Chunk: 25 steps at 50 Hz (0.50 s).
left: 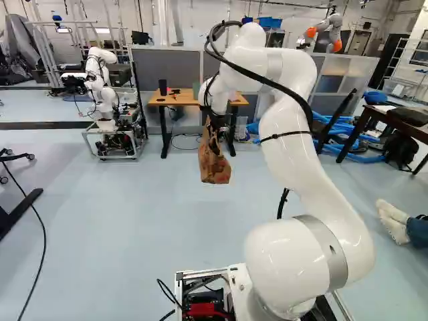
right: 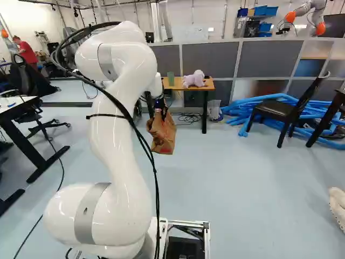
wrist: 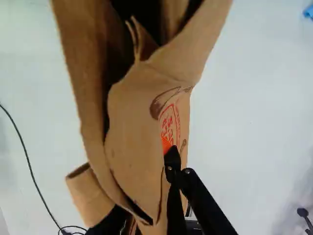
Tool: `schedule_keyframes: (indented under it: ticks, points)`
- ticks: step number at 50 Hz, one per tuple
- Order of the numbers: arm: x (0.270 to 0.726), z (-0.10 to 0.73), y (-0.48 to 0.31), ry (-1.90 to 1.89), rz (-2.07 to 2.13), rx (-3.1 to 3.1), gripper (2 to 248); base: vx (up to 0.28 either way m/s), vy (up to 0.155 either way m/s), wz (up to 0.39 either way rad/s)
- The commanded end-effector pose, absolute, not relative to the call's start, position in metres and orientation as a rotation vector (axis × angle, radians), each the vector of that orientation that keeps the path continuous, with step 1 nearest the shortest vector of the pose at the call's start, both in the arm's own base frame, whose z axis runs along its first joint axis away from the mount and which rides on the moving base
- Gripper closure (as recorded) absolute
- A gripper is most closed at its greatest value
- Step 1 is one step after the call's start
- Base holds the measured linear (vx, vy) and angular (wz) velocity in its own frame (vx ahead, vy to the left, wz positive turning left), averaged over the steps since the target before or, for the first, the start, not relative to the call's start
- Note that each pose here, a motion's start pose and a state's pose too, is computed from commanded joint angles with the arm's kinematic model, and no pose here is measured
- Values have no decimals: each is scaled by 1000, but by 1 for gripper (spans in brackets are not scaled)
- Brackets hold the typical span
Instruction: Pick up the bag on the ground and place it on the table
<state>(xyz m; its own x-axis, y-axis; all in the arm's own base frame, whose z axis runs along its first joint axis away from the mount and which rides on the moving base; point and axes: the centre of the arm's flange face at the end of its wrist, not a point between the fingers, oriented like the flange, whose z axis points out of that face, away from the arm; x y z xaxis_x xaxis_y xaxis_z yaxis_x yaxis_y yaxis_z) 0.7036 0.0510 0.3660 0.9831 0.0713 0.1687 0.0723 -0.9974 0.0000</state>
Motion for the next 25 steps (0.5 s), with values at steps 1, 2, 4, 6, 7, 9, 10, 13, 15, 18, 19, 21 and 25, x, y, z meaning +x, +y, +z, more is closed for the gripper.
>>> schedule_keyframes:
  ticks: [1,2,4,6,7,9,10,13,15,18,19,21,25]
  points:
    - [704,367,51,-113,-264,-3122,229,0,0,0]
    - [704,369,51,-113,-263,-3122,229,0,0,0]
    - [703,372,51,-113,-259,-3123,229,0,0,0]
    - [702,375,51,-113,-256,-3123,229,0,0,0]
    - [702,376,51,-113,-254,-3123,229,0,0,0]
    - [701,379,51,-114,-250,-3124,229,0,0,0]
    - [700,381,51,-114,-249,-3124,229,0,0,0]
    - [699,385,51,-114,-244,-3124,229,0,0,0]
    - [698,388,51,-114,-241,-3125,229,0,0,0]
    - [696,392,51,-114,-237,-3125,229,0,0,0]
    - [695,394,51,-114,-235,-3125,229,0,0,0]
    - [694,397,51,-114,-233,-3125,229,0,0,0]
    - [692,403,50,-114,-228,-3126,229,0,0,0]
